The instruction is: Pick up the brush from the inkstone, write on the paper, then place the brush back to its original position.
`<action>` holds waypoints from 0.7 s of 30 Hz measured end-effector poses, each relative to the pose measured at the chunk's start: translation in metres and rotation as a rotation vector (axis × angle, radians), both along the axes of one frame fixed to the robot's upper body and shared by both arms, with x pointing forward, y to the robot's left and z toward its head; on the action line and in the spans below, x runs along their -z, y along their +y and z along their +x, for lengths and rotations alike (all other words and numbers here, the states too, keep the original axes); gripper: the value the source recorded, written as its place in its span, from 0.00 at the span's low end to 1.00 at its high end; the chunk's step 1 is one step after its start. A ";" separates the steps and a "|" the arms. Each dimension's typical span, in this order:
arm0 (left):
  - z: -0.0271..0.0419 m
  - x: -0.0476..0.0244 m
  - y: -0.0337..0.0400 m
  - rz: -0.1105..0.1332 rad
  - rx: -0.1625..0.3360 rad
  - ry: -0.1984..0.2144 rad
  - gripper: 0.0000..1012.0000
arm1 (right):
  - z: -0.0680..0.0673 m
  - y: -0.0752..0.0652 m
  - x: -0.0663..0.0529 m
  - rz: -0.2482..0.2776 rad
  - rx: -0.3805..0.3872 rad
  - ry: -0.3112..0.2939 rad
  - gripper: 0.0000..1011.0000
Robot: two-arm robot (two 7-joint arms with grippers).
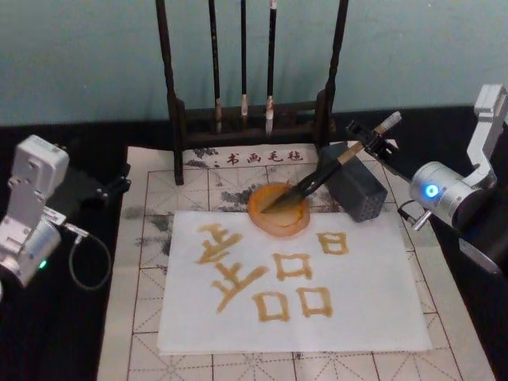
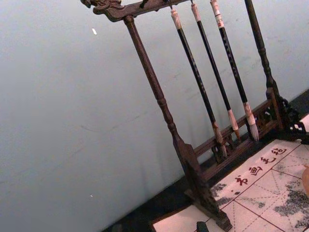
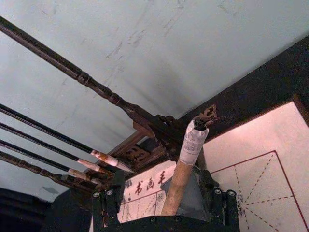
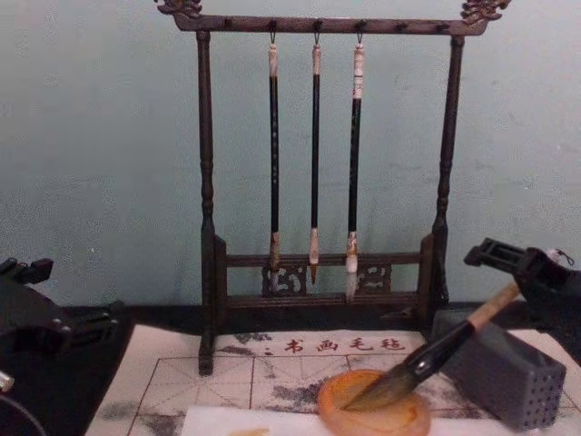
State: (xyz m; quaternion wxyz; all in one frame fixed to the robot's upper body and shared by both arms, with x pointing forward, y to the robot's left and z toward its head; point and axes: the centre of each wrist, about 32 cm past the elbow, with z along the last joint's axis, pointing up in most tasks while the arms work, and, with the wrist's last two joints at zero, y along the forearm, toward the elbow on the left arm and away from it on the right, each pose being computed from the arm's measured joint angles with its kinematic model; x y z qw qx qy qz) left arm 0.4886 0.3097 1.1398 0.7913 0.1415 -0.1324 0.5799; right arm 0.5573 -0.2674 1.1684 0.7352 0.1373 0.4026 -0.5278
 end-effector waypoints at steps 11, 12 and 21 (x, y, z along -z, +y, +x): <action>0.0000 0.0000 0.0000 0.000 0.000 0.000 0.99 | 0.000 0.000 0.000 0.002 0.001 0.001 0.92; 0.0000 0.0000 0.0000 0.000 0.000 0.000 0.99 | 0.000 0.000 0.000 0.002 0.001 0.001 0.90; 0.0000 0.0000 0.0000 0.000 0.000 0.000 0.99 | 0.000 0.000 0.000 0.003 0.001 0.002 0.68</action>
